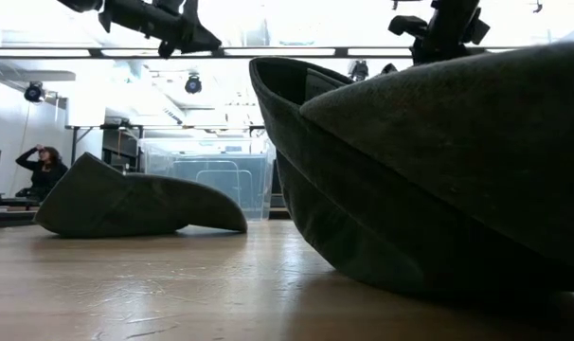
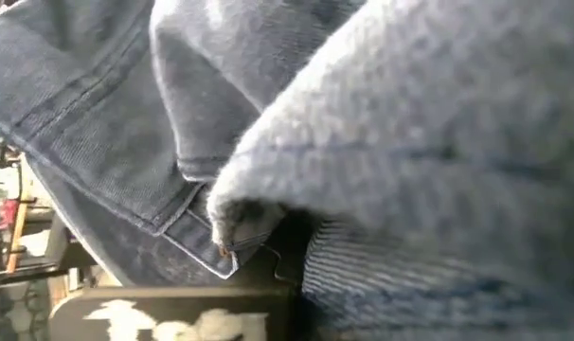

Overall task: Pick & Place hat
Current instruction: Put the blue cap into the right transparent bin

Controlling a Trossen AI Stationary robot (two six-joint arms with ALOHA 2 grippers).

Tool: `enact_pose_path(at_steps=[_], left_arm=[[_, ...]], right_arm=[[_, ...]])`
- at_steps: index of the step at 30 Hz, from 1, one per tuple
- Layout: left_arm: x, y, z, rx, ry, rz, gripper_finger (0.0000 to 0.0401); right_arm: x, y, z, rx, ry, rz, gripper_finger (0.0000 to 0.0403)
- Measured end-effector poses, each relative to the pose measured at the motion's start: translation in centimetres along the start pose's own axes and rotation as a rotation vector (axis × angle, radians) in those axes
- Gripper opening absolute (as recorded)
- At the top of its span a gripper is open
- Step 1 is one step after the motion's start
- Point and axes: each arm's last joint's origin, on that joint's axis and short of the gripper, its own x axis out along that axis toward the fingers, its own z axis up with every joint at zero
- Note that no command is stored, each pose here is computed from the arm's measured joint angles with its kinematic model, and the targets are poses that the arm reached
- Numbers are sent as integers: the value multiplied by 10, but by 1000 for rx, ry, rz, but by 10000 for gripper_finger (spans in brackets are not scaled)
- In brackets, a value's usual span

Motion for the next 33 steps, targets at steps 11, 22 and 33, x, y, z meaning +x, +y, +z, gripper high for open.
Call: enact_pose_path(at_steps=[11,22,33], left_arm=[[-38,-7,26,28,-122,12,103],[-40,-8,20,42,-59,10,103],[-40,-8,20,60,-56,11,103]], right_arm=[[16,-3,-16,-33,-7,-56,11],[17,-7,-22,-56,36,-108,11],[17,-10,-23,-85,91,-159,11]])
